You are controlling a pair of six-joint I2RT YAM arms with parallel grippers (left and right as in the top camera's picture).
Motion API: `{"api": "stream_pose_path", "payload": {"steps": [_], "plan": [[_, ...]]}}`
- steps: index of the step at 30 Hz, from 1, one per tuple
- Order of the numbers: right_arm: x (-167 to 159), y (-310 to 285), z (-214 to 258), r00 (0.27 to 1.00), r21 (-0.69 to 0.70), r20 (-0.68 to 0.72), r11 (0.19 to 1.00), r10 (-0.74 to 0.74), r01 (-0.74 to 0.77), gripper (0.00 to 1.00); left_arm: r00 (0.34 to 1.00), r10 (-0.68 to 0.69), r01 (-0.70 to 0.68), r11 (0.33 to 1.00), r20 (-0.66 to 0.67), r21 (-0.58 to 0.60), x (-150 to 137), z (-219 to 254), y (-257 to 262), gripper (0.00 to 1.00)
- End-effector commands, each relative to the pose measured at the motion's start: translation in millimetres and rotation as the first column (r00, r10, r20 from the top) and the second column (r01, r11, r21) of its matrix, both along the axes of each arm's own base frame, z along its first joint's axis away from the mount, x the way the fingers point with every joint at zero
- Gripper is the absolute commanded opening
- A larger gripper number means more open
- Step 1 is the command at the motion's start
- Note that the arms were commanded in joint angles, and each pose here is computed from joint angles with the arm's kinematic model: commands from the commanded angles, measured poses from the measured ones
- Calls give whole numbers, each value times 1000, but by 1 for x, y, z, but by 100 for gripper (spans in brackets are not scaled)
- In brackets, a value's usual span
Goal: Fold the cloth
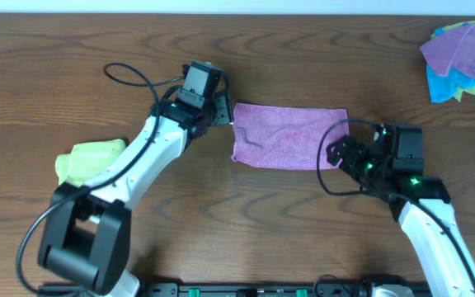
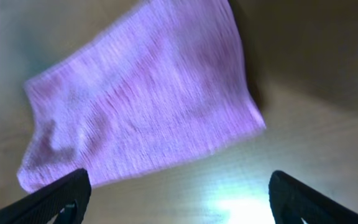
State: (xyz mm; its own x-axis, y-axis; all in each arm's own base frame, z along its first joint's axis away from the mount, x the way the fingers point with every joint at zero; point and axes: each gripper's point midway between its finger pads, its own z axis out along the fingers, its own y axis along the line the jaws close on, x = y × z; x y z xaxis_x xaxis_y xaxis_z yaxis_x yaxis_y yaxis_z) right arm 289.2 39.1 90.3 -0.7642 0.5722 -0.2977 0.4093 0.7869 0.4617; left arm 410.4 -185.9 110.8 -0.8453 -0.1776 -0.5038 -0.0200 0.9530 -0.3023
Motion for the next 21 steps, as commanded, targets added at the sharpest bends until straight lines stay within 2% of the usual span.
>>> {"api": "stream_pose_path", "payload": {"steps": [1, 4, 10, 15, 21], "plan": [[-7, 2, -2, 999, 20, -36, 1000, -19, 20, 94, 999, -14, 13, 1000, 36, 15, -1, 21, 3, 71], [-10, 1, -9, 999, 13, -41, 1000, -25, 25, 96, 1000, -24, 24, 1000, -1, 16, -10, 19, 4, 74], [-16, 3, -40, 995, 66, -53, 994, -87, 91, 99, 997, -48, 50, 999, -63, 17, -24, 11, 4, 74], [-15, 6, -61, 994, 100, -28, 990, -101, 104, 98, 987, -142, 141, 990, -75, -23, -31, 12, -9, 76], [-9, 5, -74, 993, 102, -13, 988, -116, 117, 96, 957, -281, 277, 959, -76, -67, -42, 13, -24, 87]]}}
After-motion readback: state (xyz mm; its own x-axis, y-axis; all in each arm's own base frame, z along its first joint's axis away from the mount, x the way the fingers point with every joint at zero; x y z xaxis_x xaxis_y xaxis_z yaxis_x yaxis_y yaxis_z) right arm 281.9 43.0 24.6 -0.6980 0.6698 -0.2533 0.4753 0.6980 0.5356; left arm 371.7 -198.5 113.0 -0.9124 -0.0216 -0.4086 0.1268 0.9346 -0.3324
